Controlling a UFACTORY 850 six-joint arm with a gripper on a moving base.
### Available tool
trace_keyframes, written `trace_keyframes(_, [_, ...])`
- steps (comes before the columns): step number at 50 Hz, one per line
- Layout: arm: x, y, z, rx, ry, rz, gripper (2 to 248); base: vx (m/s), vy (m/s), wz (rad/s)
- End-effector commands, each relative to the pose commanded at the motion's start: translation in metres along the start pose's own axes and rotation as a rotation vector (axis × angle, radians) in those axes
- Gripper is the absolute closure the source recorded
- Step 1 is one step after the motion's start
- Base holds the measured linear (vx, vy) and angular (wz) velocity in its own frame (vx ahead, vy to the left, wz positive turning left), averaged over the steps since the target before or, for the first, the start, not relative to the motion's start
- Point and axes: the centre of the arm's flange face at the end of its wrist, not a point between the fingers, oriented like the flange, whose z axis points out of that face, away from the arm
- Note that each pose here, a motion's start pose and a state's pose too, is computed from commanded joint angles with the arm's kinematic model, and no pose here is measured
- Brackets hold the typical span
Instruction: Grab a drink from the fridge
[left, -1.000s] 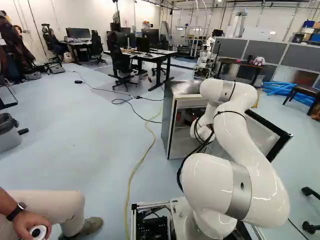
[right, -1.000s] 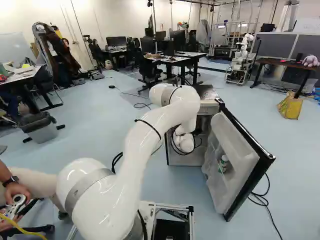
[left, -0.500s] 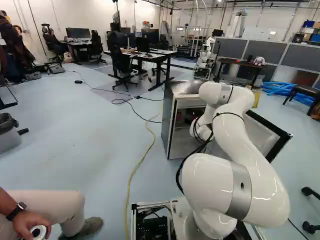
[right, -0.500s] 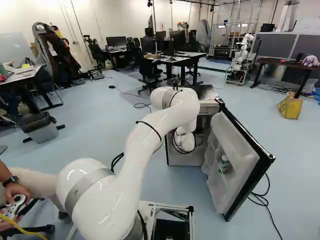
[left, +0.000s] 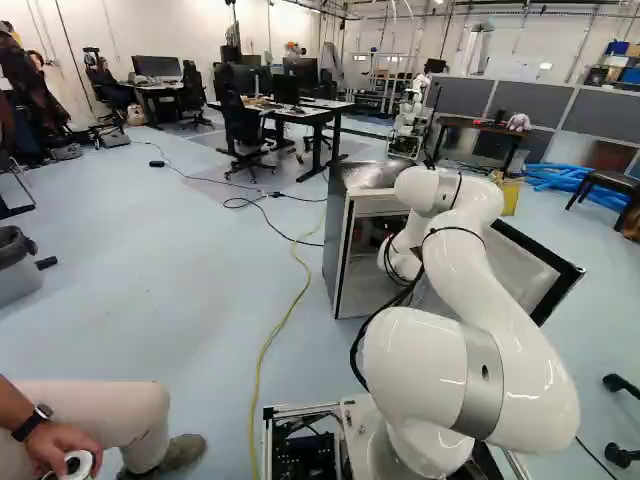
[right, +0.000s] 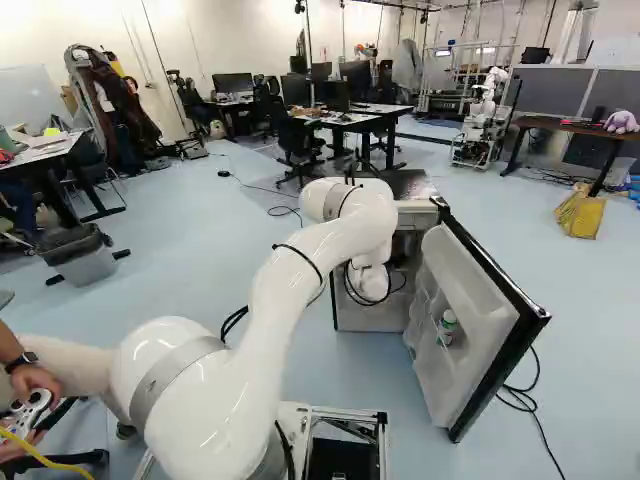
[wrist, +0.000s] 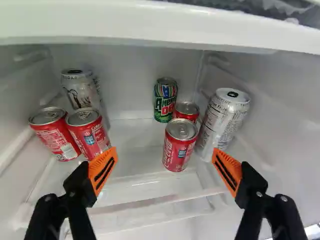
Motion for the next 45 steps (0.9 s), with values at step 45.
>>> trace_keyframes(45, [-0.0001,-0.0001,0.0006,-0.002,0.0,0.001,62,0.0,0.0,0.0])
